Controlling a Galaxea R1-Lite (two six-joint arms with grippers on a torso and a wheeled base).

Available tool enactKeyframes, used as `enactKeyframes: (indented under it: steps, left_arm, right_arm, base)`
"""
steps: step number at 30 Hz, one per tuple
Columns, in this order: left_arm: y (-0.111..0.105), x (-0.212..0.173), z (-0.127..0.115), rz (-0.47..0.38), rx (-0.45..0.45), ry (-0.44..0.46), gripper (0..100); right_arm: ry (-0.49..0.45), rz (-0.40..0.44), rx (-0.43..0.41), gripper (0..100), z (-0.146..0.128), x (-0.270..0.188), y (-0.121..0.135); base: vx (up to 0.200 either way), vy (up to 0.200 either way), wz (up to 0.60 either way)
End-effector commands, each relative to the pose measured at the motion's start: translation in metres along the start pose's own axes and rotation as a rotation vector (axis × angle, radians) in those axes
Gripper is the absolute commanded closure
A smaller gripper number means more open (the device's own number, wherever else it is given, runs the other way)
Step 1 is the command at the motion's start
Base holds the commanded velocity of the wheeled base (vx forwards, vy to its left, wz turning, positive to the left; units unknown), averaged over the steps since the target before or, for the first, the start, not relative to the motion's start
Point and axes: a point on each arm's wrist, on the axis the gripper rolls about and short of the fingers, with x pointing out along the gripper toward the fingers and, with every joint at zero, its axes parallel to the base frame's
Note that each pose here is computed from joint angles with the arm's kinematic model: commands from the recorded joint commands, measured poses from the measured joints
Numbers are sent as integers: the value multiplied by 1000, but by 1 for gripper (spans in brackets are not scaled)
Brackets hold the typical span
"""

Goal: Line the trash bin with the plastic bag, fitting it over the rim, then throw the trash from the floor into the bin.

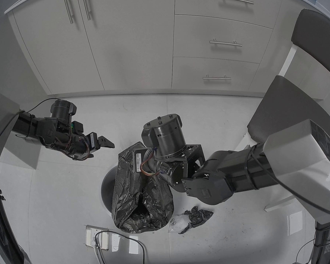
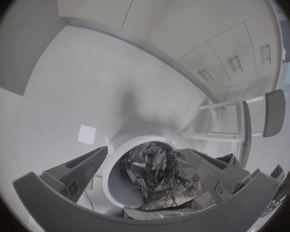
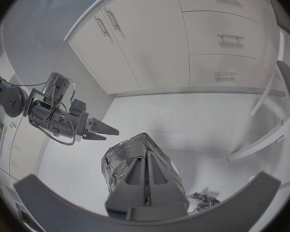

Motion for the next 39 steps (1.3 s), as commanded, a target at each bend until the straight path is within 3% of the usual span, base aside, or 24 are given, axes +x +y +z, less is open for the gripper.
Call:
enactKeyframes:
  steps: [1,2,3,5,12,13,16,26,33,39]
  left_arm:
    - [15,-9,-15,-20,78,-76,0]
    - [15,-9,-15,-20,78,-76,0]
    - [23,-2,-35,-99,219,-129,0]
    - [29,0,-51,-174,307,-156,0]
    - [47,17,-91,-273,512,-159,0]
    - [48,17,-96,-324,528,-150,0]
    - [47,13,-103,-405,542,-145,0]
    - [42,-7,-111,-427,557,-164,0]
    - [36,-21,-125,-487,556,-135,0]
    - [32,-11,-131,-520,555,-93,0]
  right_arm:
    - [-12,9,8,100,1,0,1]
    - [-12,9,8,100,1,0,1]
    - [-30,17,13,100,3,0,1]
    - [-30,17,13,100,3,0,1]
    - [-33,17,15,100,4,0,1]
    - [-32,16,13,100,3,0,1]
    - [-32,16,13,100,3,0,1]
    - [-30,14,13,100,3,1,0]
    - [-32,16,13,100,3,1,1]
    - [-34,17,15,100,3,1,1]
  base:
    - [0,0,0]
    - [0,0,0]
    - [0,0,0]
    - [0,0,0]
    - [0,0,0]
    - [0,0,0]
    - [0,0,0]
    - [0,0,0]
    - [0,0,0]
    - [0,0,0]
